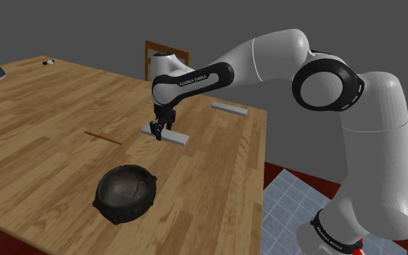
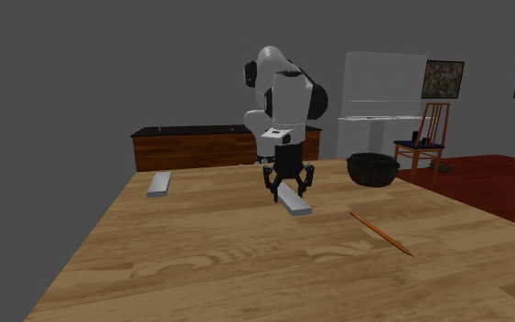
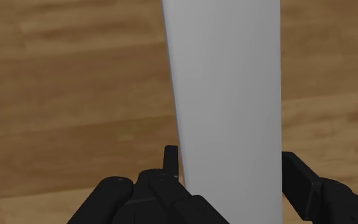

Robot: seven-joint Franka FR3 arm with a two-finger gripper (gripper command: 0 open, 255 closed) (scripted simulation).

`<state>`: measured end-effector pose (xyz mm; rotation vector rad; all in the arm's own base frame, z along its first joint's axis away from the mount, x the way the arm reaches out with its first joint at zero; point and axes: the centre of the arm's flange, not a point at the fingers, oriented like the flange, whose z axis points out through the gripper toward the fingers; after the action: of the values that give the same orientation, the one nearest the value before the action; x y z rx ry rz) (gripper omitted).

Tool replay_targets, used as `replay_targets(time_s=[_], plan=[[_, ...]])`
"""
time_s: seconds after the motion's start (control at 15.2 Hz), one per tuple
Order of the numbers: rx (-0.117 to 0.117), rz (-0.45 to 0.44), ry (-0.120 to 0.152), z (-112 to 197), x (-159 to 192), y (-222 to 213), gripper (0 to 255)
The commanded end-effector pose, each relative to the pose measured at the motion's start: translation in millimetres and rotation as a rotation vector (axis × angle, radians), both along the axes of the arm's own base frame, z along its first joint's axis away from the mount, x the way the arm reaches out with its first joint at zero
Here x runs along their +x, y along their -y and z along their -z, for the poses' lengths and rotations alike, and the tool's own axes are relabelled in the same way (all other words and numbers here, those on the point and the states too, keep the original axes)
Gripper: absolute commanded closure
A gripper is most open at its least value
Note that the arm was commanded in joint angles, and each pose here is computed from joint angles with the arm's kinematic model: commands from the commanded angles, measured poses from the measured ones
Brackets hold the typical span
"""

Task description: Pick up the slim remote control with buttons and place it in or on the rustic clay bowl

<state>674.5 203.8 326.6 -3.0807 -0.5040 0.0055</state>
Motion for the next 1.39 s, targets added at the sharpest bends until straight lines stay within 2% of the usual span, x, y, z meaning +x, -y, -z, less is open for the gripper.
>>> replay_targets(time_s=[0.0,0.53,1.32], plan=[[-0.001,0.000,-0.001,1,0,0,255],[0.000,0.000,-0.001,1,0,0,255],[0.000,0.000,-0.001,-63,0,0,255]])
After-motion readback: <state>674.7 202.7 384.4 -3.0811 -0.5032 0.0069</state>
